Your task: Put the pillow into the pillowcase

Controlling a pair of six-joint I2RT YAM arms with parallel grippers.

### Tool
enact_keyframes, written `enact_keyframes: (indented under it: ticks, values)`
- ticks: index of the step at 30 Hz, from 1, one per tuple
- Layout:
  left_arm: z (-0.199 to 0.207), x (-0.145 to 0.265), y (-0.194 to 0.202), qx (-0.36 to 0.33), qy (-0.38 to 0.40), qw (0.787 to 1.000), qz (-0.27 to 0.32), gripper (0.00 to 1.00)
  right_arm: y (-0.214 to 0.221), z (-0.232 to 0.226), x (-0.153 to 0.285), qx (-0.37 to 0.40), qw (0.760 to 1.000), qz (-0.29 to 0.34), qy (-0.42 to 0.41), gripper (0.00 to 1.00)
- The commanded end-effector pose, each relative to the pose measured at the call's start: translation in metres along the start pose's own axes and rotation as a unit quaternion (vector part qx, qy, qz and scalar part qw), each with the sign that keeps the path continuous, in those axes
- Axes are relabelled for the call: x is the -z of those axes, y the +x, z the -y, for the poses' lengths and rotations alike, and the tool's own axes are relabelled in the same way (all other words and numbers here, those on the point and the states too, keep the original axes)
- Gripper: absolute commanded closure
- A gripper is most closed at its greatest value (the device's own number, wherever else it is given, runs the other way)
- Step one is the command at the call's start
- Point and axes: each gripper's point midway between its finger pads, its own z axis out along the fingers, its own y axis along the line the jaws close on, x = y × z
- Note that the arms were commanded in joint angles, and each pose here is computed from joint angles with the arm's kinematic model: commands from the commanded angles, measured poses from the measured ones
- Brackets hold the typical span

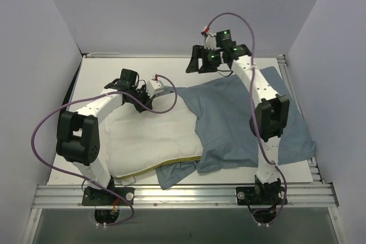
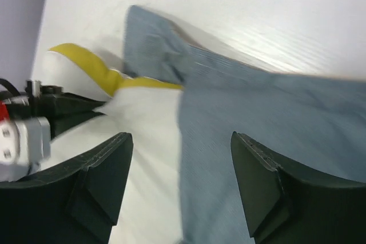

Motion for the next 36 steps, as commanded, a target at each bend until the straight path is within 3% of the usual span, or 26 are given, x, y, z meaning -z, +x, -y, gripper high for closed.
enact_keyframes:
  ticks: [1,7,17,20,21,23,25,27,31,34,36]
  values:
    - [-0.018,0.005,-0.014,0.031,-0.014,0.999,0.038,1.00,-0.007,0.012,0.080,0.104,0.988,0.027,0.107,0.32]
    - [-0.014,0.000,-0.021,0.048,0.000,0.997,0.053,1.00,0.075,0.031,0.066,0.143,0.972,-0.100,0.160,0.41]
    - [-0.003,-0.004,-0.026,0.145,0.024,0.987,0.066,1.00,0.135,0.030,0.016,0.151,0.956,-0.192,0.165,0.42]
    - [0.001,-0.005,-0.026,0.176,0.028,0.981,0.074,1.00,0.142,0.037,0.004,0.147,0.952,-0.207,0.169,0.61]
    - [-0.002,-0.004,-0.028,0.184,0.025,0.979,0.081,1.00,0.142,0.036,0.000,0.145,0.953,-0.209,0.164,0.79]
    - [-0.001,-0.004,-0.029,0.226,0.032,0.969,0.089,1.00,0.133,0.014,-0.005,0.153,0.959,-0.195,0.138,0.95]
    - [-0.004,-0.003,-0.035,0.271,0.038,0.956,0.106,1.00,0.124,-0.017,-0.006,0.166,0.965,-0.178,0.094,0.97]
    - [-0.007,-0.003,-0.045,0.317,0.045,0.939,0.127,1.00,0.120,-0.080,-0.004,0.188,0.969,-0.162,-0.002,0.99]
    - [-0.019,0.001,-0.060,0.376,0.052,0.910,0.168,1.00,0.134,-0.175,0.014,0.217,0.952,-0.156,-0.147,1.00]
    - [-0.025,0.001,-0.066,0.429,0.063,0.880,0.191,1.00,0.161,-0.189,0.016,0.226,0.942,-0.178,-0.172,1.00]
    - [-0.043,0.010,-0.072,0.459,0.056,0.856,0.230,1.00,0.182,-0.152,0.003,0.212,0.946,-0.211,-0.126,1.00]
